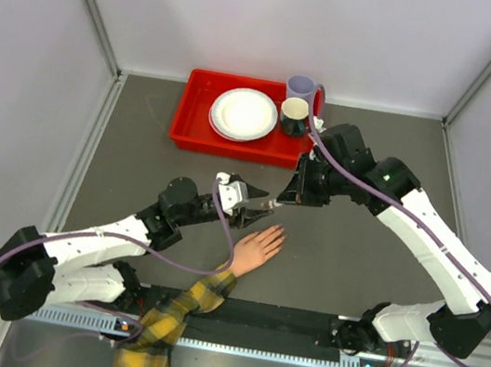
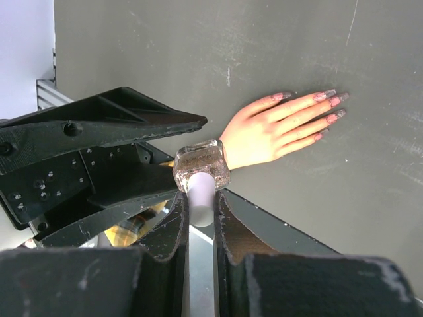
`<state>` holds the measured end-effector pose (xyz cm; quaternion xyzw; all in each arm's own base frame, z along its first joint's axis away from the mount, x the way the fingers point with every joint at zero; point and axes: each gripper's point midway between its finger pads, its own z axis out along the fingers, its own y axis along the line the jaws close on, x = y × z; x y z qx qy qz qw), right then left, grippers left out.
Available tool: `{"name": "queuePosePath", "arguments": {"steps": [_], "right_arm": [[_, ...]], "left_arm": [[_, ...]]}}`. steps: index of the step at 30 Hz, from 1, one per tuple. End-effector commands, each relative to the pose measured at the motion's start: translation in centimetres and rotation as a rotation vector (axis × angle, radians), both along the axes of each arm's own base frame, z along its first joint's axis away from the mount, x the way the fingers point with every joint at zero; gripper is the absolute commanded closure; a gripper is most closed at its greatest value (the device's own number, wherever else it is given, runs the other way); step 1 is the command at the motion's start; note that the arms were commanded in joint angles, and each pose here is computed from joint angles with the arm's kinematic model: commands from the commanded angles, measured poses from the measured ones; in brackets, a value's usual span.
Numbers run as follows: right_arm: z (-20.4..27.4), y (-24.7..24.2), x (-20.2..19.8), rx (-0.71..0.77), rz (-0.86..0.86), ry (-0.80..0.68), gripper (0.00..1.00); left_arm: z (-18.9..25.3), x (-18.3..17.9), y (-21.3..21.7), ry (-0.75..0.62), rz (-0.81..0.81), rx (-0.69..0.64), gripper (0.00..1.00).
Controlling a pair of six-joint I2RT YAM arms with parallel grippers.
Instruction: Paint the nails
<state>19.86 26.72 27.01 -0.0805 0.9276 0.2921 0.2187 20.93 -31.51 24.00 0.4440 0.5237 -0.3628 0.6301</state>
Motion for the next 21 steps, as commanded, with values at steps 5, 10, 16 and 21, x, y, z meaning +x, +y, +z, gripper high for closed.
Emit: {"name": "queuePosePath", "arguments": {"steps": [5,10,16,21], "right_arm": [[1.9,1.4,0.0,0.073,0.023,-0.030,1.00],[1.9,1.5,0.1,0.072,0.025,-0.026,1.00],[1.1,1.6,0.0,0.047,0.035,-0.012,1.00],[1.2,1.6,0.2,0.024,0.029,-0.028,1.00]], "left_arm": [[1.8,0.1,-1.1,-0.029,-0.031,-0.051,0.51],[1.9,0.2,-1.4,-0.025,-0.039,-0.054,0.52],[2.1,0.1,-1.8,-0.021,-0.048,-0.056,0.51],[1.8,0.1,-1.9,-0.024,-0.055,-0.031,0.57]]}}
